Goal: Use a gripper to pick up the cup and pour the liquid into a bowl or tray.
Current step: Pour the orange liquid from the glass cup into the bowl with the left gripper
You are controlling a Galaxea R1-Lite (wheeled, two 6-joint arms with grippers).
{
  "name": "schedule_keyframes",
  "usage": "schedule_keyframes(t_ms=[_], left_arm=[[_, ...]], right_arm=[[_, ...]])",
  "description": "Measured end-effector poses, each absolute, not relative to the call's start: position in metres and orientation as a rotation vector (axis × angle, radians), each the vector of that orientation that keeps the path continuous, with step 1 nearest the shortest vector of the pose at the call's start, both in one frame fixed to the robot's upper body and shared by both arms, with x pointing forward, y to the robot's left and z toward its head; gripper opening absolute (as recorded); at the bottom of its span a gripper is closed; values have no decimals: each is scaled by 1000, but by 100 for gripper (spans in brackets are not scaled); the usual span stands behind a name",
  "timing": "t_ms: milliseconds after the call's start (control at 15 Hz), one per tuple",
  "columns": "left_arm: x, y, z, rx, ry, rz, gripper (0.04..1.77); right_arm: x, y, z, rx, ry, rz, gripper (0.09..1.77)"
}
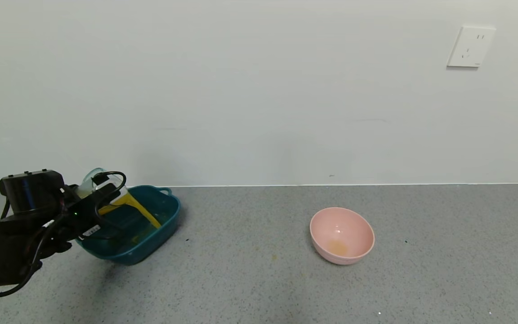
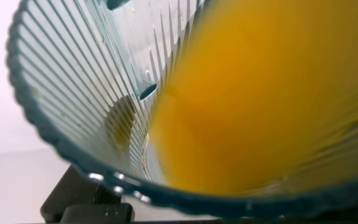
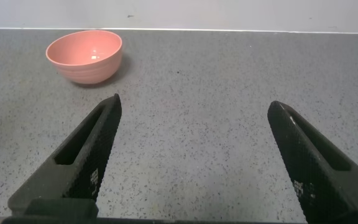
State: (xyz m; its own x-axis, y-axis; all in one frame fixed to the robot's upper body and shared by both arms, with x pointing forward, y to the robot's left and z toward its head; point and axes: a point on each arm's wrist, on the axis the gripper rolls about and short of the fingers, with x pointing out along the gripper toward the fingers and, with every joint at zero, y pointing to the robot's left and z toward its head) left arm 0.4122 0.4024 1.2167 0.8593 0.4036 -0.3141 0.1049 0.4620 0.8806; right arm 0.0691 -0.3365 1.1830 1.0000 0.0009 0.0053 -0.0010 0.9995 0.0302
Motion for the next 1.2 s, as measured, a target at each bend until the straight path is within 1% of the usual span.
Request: schedule_keyframes(t_ms=[133,533,1200], left_arm=[[412,403,1217,1116,535,193,130],[413,403,1219,1167,580,246,130],[415,404,1222,1278,617,263,130]], right_arm=[[69,-337,1183,30,-5,1,171],[69,-337,1183,30,-6,1,171],[69,-337,1183,29,-5,1,171]])
